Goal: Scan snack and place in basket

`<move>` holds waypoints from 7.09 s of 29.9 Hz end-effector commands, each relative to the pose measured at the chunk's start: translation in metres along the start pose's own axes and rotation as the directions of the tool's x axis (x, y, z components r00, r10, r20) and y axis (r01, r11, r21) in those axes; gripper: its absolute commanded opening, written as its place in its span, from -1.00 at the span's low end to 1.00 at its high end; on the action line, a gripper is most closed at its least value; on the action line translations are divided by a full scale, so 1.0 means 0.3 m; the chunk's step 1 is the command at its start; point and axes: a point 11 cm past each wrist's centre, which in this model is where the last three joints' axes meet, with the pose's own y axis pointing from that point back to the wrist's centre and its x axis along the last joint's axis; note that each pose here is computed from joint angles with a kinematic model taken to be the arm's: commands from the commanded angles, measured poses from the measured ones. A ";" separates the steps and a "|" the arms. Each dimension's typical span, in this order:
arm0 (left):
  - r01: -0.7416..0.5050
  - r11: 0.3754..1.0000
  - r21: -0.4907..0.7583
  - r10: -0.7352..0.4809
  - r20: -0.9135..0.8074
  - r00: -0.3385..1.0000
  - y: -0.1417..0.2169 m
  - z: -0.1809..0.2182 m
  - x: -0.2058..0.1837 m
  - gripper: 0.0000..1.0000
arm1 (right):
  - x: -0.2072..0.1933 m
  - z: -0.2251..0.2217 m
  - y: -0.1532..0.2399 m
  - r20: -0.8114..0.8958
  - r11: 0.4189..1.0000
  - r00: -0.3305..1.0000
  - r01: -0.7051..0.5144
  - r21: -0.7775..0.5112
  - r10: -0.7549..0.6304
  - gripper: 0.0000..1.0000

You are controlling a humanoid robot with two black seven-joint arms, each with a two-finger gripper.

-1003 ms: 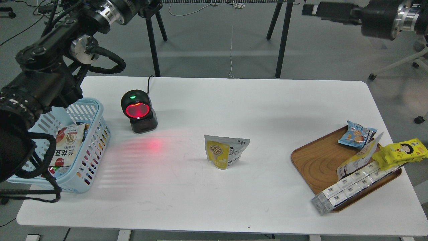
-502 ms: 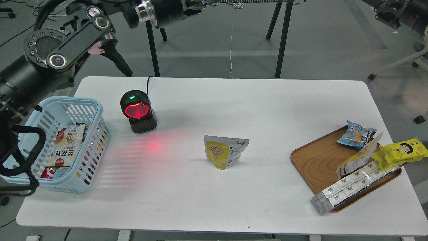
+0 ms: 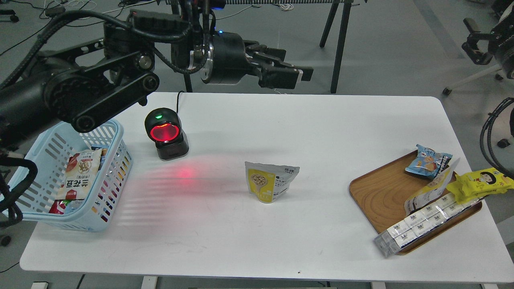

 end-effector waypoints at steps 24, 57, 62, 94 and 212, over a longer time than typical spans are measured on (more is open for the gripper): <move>0.410 0.911 0.047 -0.389 0.429 0.815 -0.249 0.127 -0.347 0.58 | 0.009 0.329 0.072 0.324 0.978 0.922 -0.199 -0.069 0.211 0.99; 0.468 0.878 0.101 -0.467 0.395 0.791 -0.222 0.051 -0.424 -0.87 | 0.013 0.351 0.101 0.372 0.976 0.903 -0.206 -0.068 0.216 0.99; 0.463 0.880 0.109 -0.465 0.397 0.791 -0.217 0.046 -0.413 -1.00 | 0.007 0.349 0.095 0.373 0.977 0.903 -0.202 -0.066 0.212 0.99; 0.396 0.857 0.330 -0.484 0.250 0.839 0.424 -0.209 -0.433 -1.00 | -0.013 0.308 0.056 0.372 0.982 0.909 -0.184 -0.040 0.186 0.99; -0.270 0.793 0.545 0.390 -0.115 0.914 0.968 -0.318 -0.345 0.71 | 0.033 0.124 0.005 0.324 0.981 0.933 -0.184 0.052 0.158 0.99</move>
